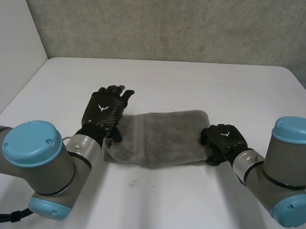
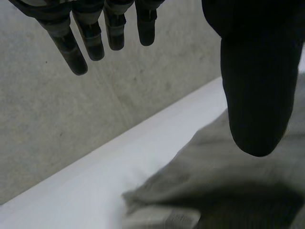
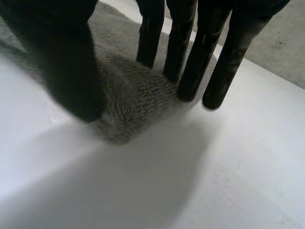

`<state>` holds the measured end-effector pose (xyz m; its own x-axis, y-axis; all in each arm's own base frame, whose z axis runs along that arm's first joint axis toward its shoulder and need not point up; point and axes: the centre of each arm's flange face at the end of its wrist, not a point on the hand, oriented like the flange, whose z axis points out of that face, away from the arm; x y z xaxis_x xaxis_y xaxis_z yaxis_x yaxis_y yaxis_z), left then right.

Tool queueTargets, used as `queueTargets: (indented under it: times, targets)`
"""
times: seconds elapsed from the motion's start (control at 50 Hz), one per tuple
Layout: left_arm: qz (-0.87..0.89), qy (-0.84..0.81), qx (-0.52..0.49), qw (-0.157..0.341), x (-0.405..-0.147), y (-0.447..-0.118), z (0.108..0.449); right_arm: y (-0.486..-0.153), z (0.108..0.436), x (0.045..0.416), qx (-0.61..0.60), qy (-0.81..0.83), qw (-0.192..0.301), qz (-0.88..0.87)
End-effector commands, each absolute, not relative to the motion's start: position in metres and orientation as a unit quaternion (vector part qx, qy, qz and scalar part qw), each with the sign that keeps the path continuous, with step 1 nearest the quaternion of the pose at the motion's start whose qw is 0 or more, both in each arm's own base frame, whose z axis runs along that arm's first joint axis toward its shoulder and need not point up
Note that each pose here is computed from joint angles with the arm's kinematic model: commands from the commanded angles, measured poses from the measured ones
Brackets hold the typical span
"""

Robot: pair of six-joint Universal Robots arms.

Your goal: Fold the towel.

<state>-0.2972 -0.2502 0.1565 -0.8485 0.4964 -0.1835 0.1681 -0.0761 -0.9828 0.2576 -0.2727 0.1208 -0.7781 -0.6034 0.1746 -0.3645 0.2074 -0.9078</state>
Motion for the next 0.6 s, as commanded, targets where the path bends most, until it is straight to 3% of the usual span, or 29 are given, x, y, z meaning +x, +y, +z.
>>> queueTargets:
  times: [0.02, 0.18, 0.3, 0.38, 0.42, 0.44, 0.56, 0.6]
  targets:
    - [0.676, -0.68, -0.27, 0.088, -0.288, -0.248, 0.143, -0.281, 0.128, 0.249, -0.306, 0.756, 0.106, -0.569]
    - [0.664, -0.686, -0.286, 0.083, -0.289, -0.239, 0.133, -0.275, 0.155, 0.246, -0.335, 0.722, 0.063, -0.603]
    - [0.67, -0.678, -0.289, 0.09, -0.293, -0.233, 0.141, -0.285, 0.186, 0.254, -0.407, 0.644, -0.045, -0.646]
    - [0.686, -0.665, -0.28, 0.091, -0.292, -0.233, 0.158, -0.268, 0.202, 0.289, -0.443, 0.595, -0.026, -0.67]
    - [0.691, -0.662, -0.275, 0.09, -0.29, -0.234, 0.164, -0.238, 0.208, 0.33, -0.48, 0.551, 0.018, -0.682]
    - [0.694, -0.663, -0.266, 0.083, -0.287, -0.237, 0.168, -0.238, 0.208, 0.33, -0.481, 0.55, 0.018, -0.682]
    - [0.694, -0.691, -0.198, 0.034, -0.259, -0.252, 0.175, -0.199, 0.191, 0.378, -0.544, 0.495, 0.074, -0.673]
    - [0.691, -0.697, -0.189, 0.031, -0.256, -0.253, 0.174, -0.172, 0.169, 0.395, -0.594, 0.463, 0.122, -0.647]
